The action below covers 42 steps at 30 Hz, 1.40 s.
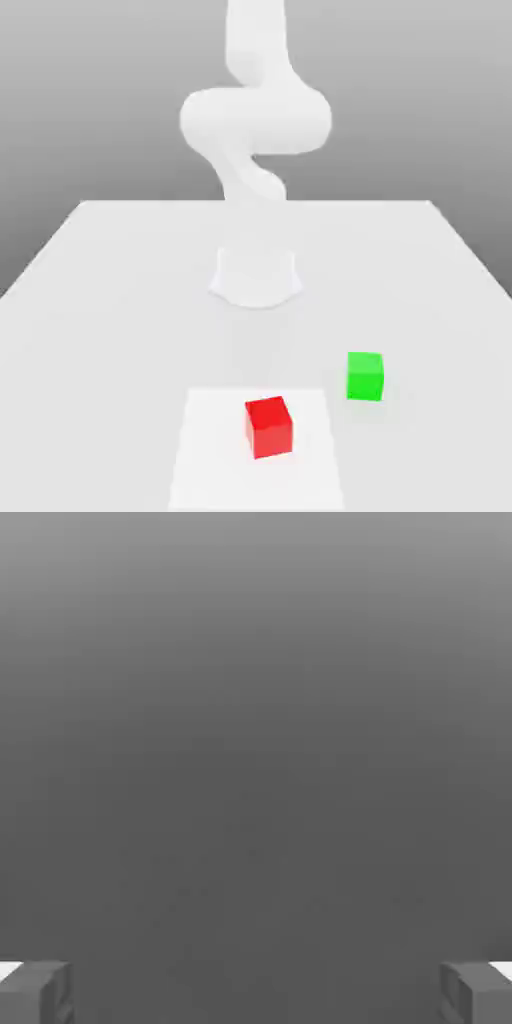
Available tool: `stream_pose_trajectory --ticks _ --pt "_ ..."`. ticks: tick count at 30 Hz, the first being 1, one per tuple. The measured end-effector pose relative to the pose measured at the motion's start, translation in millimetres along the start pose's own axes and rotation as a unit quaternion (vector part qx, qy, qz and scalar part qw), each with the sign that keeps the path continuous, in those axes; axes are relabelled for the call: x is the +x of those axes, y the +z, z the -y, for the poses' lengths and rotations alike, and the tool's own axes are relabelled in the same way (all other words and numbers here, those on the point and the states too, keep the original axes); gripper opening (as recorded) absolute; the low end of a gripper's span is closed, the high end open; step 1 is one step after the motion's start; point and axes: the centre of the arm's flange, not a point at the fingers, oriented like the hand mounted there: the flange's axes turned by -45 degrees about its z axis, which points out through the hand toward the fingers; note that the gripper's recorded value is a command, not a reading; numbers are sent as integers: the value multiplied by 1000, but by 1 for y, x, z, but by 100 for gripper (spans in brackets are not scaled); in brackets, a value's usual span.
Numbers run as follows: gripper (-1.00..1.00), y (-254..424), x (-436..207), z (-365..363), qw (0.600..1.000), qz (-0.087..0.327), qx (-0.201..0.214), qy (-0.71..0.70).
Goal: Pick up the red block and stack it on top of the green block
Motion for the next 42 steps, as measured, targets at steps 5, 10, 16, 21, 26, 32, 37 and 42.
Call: stream_pose_trajectory --ticks 5,10,16,21,26,32,37,42 --pt "0 121 -35 1 995 90 21 -23" --pt "0 221 -96 7 983 175 33 -48" --pt "0 310 -195 12 957 275 38 -82" --pt "0 357 -278 11 933 342 34 -109" --pt "0 396 -316 9 930 348 34 -112" --pt "-100 401 -322 9 930 349 33 -112" --pt "-100 383 -304 10 930 348 34 -112" --pt "-100 346 -287 36 920 346 60 -174"
